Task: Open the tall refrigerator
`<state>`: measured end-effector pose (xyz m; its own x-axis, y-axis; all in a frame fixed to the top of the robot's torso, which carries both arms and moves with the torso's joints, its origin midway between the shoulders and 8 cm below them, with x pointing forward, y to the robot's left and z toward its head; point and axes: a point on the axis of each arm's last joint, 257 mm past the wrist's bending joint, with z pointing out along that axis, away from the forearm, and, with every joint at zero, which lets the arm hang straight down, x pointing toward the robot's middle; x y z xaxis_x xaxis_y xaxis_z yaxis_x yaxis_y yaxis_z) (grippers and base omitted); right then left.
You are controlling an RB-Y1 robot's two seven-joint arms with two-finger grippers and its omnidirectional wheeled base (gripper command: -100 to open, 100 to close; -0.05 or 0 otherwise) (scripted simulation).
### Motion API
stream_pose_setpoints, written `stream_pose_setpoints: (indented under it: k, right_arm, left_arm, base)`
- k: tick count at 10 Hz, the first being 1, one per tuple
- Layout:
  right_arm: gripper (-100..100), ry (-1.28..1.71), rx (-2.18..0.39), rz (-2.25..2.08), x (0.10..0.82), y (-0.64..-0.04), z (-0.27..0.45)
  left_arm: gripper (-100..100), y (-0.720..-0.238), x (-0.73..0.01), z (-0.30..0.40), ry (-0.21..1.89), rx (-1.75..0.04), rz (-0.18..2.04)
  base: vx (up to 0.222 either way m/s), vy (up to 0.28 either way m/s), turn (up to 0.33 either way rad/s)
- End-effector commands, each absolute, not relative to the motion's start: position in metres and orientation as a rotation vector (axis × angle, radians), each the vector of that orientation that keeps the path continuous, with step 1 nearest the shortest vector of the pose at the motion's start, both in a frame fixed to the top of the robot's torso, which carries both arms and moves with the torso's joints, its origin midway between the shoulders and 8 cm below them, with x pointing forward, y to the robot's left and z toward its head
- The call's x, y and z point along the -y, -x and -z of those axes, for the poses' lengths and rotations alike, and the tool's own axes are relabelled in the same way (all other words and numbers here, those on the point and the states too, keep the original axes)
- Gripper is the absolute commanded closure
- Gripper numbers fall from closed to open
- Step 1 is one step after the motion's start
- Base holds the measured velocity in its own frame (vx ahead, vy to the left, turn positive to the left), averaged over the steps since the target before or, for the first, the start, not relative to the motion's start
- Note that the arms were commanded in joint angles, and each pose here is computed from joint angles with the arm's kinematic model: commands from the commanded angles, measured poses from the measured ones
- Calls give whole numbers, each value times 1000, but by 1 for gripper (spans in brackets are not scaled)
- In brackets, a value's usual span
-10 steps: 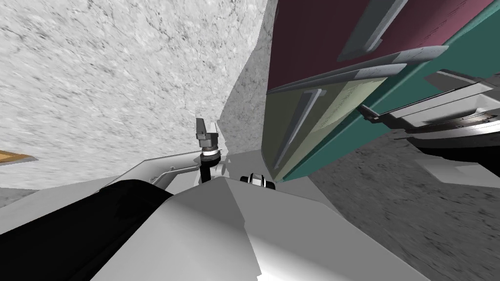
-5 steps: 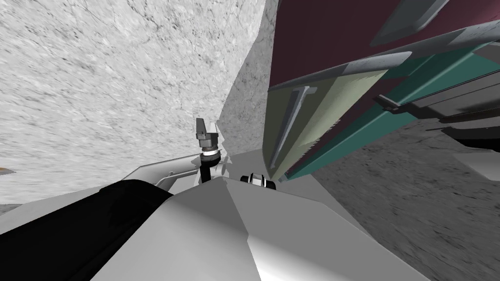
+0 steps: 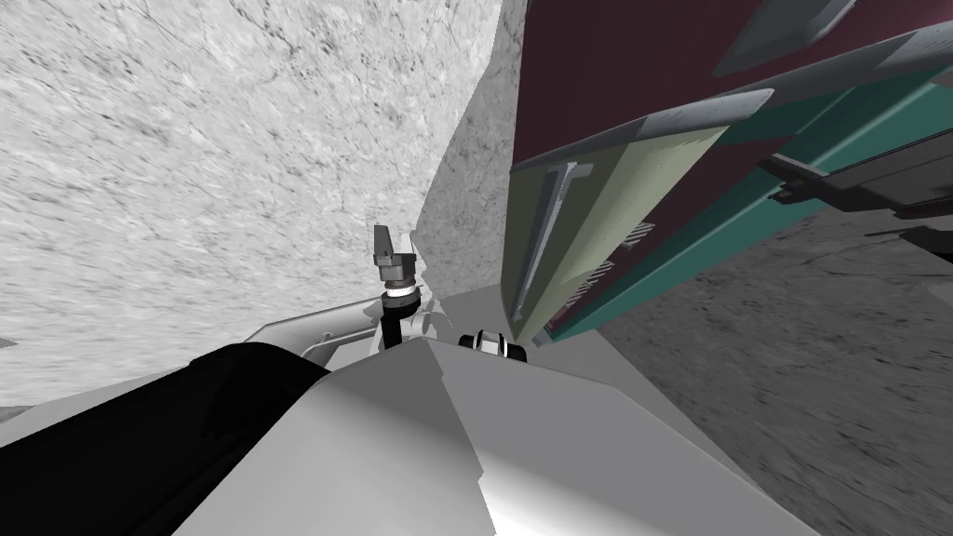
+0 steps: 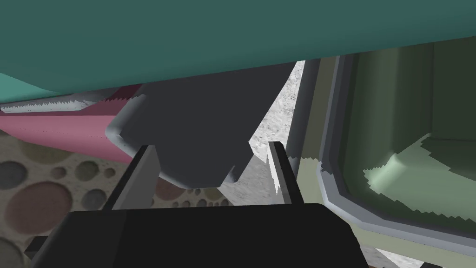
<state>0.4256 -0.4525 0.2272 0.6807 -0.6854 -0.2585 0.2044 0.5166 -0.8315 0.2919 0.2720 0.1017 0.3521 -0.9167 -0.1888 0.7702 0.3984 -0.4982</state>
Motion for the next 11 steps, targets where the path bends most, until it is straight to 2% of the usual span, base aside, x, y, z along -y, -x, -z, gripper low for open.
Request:
stream_pose_setpoints:
  k: [1, 6, 9, 10, 11]
  right_arm:
    - [-100, 895, -568, 617, 445, -423, -253]
    - [-100, 928, -530, 684, 446, -420, -273]
    - [-100, 899, -610, 658, 467, -430, -239]
    - [100, 923, -587, 664, 458, -428, -249]
    - [100, 908, -610, 660, 465, -433, -238]
  left_arm:
    - [0, -292, -272, -102, 351, -479, 1120]
    - [0, -292, -272, -102, 351, -479, 1120]
    - [0, -292, -272, -102, 351, -479, 1120]
    - [0, -292, -272, -102, 351, -479, 1120]
    - [0, -292, -272, -102, 351, -479, 1120]
  base:
    - [1, 48, -47]
    - [1, 62, -40]
    - [-4, -35, -57]
    - [-27, 28, -8]
    - [-25, 13, -31]
